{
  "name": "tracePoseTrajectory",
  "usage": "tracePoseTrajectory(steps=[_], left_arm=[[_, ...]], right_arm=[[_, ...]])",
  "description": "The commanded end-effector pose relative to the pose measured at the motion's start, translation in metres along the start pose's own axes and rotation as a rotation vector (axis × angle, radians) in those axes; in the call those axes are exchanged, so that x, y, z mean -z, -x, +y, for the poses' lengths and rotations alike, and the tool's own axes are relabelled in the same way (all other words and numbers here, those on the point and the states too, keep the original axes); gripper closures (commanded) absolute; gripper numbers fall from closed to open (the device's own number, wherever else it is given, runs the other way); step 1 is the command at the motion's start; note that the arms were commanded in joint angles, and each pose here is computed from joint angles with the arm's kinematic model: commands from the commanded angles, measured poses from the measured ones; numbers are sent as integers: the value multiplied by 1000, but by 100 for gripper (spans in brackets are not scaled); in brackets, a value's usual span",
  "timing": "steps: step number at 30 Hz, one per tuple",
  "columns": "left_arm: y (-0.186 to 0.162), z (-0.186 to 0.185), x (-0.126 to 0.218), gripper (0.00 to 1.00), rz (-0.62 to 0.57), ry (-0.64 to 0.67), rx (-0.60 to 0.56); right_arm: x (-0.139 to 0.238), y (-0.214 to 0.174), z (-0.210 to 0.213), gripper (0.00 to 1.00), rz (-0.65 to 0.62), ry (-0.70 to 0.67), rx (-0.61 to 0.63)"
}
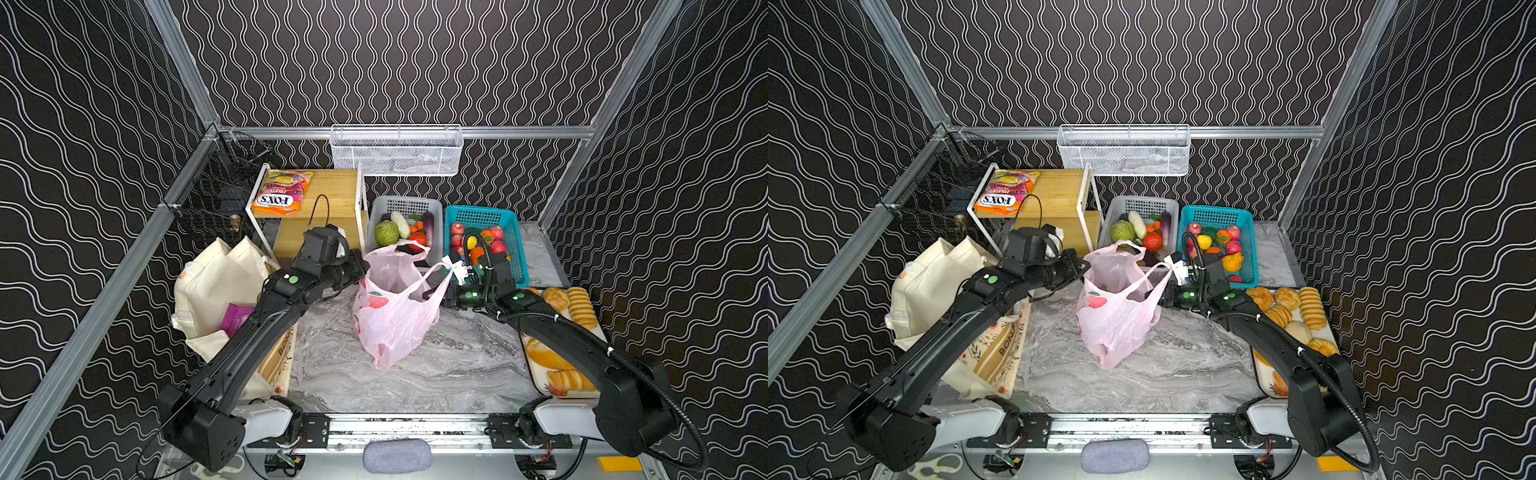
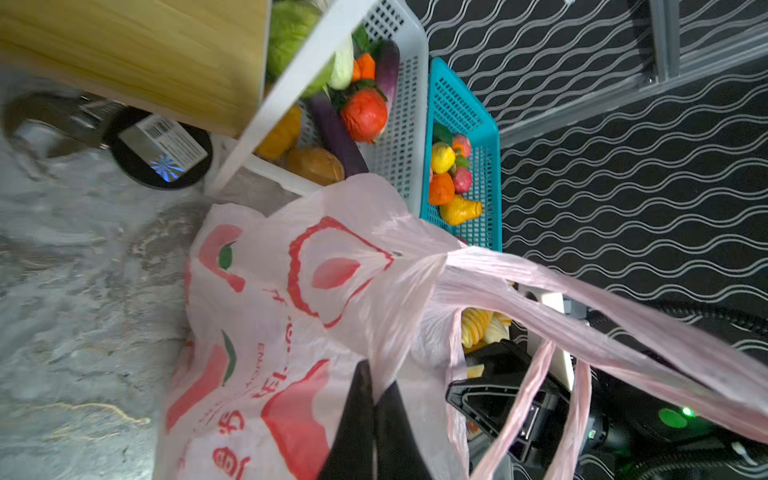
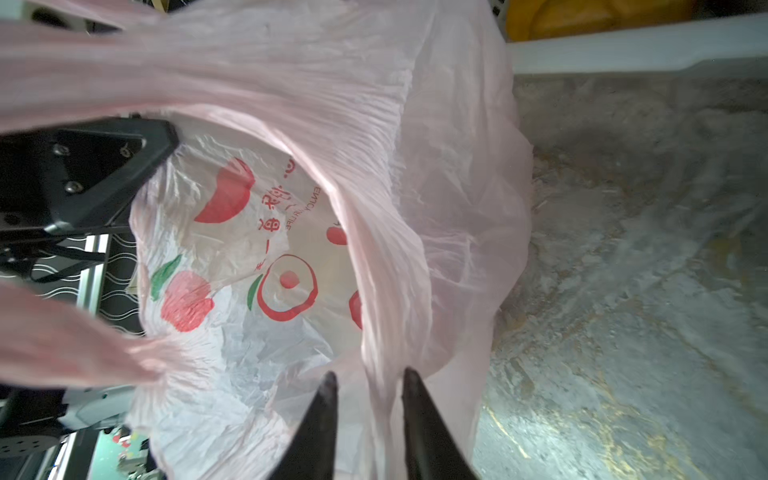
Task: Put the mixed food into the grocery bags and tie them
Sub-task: 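Release the bag handle and reach right gripper into the teal fruit basket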
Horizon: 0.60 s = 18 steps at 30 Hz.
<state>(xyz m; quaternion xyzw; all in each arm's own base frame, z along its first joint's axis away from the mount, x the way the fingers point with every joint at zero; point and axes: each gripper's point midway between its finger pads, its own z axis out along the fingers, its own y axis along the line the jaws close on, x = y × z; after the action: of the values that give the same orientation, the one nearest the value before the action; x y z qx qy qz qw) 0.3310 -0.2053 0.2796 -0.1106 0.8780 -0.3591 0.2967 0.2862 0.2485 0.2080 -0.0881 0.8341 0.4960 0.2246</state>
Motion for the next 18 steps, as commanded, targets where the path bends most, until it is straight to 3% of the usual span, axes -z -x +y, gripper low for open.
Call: tracePoseTrajectory(steps=[1, 5, 8, 11, 15, 18], left_arm=[[-4, -21, -8, 100, 60, -106, -43], [-4, -24, -17, 100, 78, -126, -37], [-3, -24, -20, 100, 68, -134, -25], [-3, -20, -22, 100, 58, -131, -10], [-5, -19, -23, 100, 62, -132, -5], [-5, -19, -22, 100, 61, -133, -6]], right_arm=[[22, 23, -17, 55, -136, -96, 29], [62, 44, -35, 40, -296, -226, 74], [88, 57, -60, 32, -392, -404, 83], [117, 73, -99, 31, -445, -600, -28], [127, 98, -141, 31, -405, -681, -145], [131, 115, -182, 31, -353, -836, -206]])
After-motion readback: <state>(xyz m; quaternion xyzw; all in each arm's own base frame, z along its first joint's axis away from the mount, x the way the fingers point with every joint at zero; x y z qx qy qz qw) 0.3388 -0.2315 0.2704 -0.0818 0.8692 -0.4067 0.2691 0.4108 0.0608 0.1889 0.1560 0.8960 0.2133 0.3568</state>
